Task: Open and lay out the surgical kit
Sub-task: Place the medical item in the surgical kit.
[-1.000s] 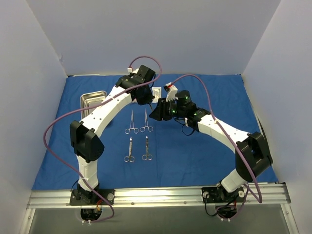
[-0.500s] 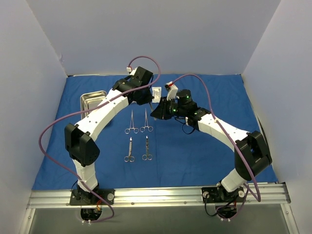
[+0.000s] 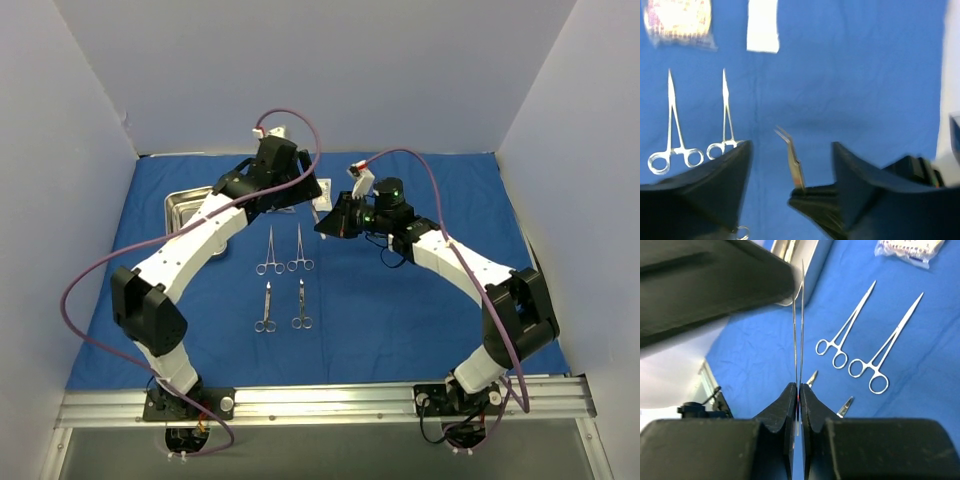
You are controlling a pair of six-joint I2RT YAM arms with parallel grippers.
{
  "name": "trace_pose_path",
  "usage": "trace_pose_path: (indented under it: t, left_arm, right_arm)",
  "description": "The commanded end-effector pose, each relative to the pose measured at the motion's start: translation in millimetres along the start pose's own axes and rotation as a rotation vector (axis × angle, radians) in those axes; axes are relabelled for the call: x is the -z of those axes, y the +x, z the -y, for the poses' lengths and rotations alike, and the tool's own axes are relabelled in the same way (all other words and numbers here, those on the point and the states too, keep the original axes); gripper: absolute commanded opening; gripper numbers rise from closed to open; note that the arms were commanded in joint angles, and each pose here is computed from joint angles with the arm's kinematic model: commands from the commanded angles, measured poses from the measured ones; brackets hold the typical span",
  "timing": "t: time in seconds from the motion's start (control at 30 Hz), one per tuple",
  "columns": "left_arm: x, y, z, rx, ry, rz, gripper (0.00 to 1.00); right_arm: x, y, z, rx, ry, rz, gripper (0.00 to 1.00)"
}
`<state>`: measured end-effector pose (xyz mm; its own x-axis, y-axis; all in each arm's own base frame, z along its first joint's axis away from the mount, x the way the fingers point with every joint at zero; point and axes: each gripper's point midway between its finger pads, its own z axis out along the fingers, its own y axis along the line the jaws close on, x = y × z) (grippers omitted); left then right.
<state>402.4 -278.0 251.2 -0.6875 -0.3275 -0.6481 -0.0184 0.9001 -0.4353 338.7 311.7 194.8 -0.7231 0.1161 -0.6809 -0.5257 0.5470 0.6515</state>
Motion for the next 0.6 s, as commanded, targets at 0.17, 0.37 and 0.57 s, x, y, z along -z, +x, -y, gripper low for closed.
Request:
trace_pose_path:
  t: [0.17, 0.37, 0.57]
  left_arm:
    - [70.7, -75.9, 47.0, -0.086, 0.521, 0.195, 0.94]
    - [90.5, -65.8, 59.0, -0.112, 0.779, 0.118, 0.94]
    - [114.7, -67.2, 75.1, -0.095, 0.993, 0.122, 1.0]
  right_arm:
    - [44.0, -72.1, -65.3, 0.039, -0.268, 0.161, 0.0]
    - [69.7, -86.9, -109.1, 0.051, -0.502, 0.188, 0.0]
    - [93.5, -92.5, -140.7, 0.045, -0.715, 0.229, 0.0]
